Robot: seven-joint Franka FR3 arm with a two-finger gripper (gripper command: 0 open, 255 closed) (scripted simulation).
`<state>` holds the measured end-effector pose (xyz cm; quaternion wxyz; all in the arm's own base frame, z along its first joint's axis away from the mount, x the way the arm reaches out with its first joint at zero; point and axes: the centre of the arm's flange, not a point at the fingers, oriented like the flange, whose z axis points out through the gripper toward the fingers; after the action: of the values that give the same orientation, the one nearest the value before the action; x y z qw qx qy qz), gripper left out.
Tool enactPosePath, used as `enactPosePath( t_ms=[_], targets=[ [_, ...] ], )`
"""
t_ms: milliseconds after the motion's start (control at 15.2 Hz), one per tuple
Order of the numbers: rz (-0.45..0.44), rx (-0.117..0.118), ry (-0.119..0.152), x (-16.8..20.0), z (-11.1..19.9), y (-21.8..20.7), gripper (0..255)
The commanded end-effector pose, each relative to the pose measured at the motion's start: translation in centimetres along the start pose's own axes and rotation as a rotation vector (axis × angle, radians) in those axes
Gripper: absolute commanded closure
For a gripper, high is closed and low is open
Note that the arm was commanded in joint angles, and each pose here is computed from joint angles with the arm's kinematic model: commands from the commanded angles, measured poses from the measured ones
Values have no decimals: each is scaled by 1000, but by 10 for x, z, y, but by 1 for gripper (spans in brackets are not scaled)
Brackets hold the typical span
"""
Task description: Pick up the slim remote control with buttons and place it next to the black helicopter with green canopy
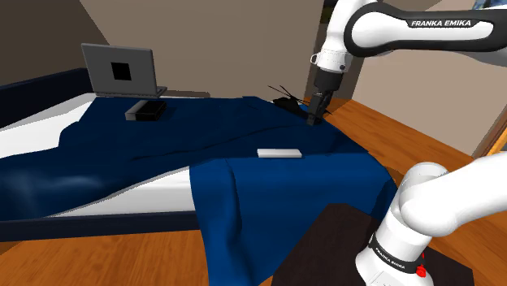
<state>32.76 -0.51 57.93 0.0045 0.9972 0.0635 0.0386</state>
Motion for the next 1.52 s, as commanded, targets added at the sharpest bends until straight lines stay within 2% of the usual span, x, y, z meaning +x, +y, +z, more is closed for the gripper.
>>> enactPosePath(
  t_ms=[0,726,1452],
  targets=[
    [0,0,0,0,0,0,0],
    [-264,7,-30,63,106,80,0],
    [-528,15,-60,142,215,141,0]
  ],
)
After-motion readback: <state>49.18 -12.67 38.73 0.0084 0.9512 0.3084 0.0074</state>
